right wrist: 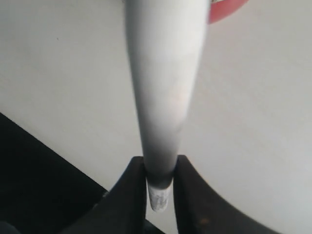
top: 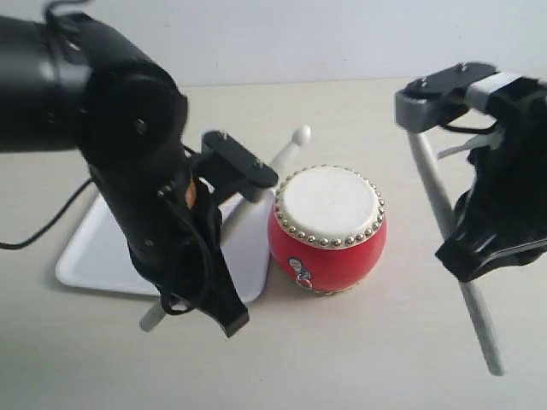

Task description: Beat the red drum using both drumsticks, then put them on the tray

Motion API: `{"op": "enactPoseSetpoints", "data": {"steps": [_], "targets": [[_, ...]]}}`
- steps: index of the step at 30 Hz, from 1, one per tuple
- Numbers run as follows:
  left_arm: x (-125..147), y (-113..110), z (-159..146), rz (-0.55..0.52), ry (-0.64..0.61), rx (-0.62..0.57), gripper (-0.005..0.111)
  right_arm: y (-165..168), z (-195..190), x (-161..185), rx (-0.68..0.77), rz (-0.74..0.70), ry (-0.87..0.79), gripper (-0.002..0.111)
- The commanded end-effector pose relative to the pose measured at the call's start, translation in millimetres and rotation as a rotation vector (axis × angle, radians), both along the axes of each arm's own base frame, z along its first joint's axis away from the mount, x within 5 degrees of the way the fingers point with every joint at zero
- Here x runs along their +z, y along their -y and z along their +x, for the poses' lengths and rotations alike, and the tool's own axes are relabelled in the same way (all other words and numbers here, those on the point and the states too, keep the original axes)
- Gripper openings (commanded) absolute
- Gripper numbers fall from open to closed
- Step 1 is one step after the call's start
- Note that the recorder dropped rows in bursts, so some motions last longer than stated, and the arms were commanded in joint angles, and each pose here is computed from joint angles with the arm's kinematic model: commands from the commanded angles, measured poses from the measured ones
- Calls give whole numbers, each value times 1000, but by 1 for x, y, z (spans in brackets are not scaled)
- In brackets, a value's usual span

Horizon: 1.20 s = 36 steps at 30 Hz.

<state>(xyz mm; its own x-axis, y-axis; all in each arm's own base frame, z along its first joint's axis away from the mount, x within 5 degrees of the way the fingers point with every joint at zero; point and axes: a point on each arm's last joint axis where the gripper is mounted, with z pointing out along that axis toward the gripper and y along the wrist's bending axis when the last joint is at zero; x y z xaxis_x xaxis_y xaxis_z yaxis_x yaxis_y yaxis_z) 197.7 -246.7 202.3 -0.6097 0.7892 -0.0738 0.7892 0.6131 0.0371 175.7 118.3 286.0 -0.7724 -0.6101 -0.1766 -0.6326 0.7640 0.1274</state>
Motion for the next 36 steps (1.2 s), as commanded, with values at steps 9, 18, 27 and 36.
{"op": "enactPoseSetpoints", "data": {"steps": [9, 18, 27, 36], "targets": [[-49, 9, 6, 204, -154, -17, 0, 12, -18, 32, 2, 95, 177, 0], [16, 2, 3, 92, -44, -12, 0, -1, 1, 14, 0, 90, 135, 0], [87, -27, -18, -206, 212, -24, 0, -20, 33, -4, 21, 33, 40, 0], [91, -89, -27, -351, 398, 85, 0, -52, 76, 24, 25, 109, 24, 0]]}}
